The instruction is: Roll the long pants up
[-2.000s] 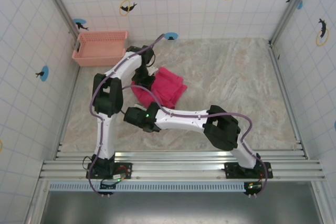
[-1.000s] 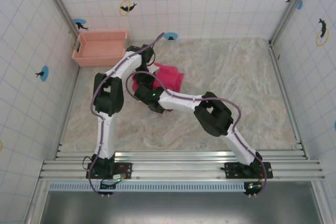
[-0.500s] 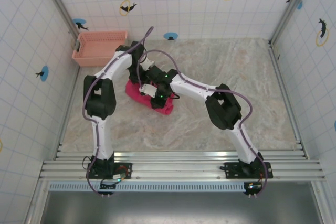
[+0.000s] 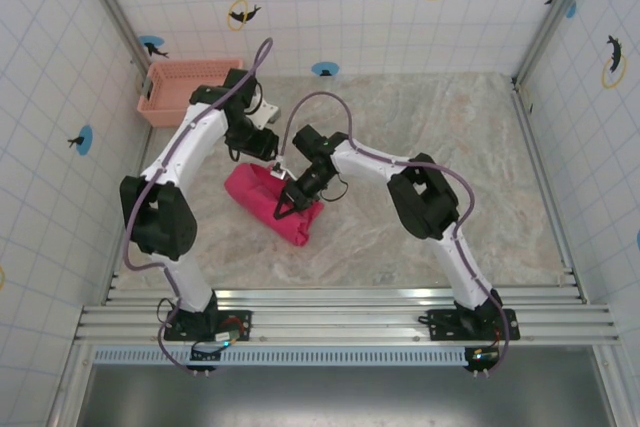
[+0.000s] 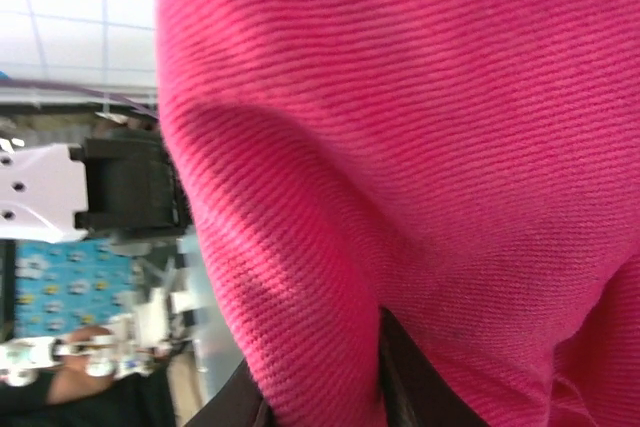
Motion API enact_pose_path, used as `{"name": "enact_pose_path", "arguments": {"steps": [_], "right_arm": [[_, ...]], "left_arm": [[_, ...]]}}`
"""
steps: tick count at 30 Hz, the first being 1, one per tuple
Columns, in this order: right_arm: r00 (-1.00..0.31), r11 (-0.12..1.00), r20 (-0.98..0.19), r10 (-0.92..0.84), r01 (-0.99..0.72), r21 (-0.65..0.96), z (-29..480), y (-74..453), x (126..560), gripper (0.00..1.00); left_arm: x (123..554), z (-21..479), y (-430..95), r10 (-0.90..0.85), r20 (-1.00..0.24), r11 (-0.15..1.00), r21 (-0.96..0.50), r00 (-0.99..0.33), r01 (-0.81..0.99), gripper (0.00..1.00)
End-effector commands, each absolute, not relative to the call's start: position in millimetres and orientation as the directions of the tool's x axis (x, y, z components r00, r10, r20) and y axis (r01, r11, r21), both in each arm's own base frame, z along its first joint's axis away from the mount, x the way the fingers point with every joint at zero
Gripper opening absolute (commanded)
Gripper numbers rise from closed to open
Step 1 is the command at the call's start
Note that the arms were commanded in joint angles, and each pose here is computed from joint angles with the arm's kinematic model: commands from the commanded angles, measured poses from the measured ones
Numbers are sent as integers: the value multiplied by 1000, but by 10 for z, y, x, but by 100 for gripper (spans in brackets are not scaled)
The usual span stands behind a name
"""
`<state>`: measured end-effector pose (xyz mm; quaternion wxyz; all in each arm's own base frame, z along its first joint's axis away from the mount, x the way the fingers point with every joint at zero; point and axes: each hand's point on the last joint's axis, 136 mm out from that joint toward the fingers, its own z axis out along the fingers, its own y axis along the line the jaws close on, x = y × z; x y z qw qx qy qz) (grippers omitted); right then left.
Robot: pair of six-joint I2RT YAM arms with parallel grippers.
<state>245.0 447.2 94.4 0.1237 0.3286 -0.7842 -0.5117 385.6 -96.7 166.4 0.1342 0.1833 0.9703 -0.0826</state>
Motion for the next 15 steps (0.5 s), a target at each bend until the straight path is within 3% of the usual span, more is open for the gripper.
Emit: {"name": "enact_pose_path", "arguments": {"steps": [1, 15], "right_arm": [[-787, 254, -17, -617, -220, 942, 979, 4519, 2496, 17], [-858, 303, 15, -514, -166, 938, 668, 4240, 3039, 16]], "left_arm": [[3665, 1600, -852, 350, -255, 921, -83, -901, 381, 66], [3330, 1391, -671, 336, -206, 937, -26, -919, 348, 61]]}}
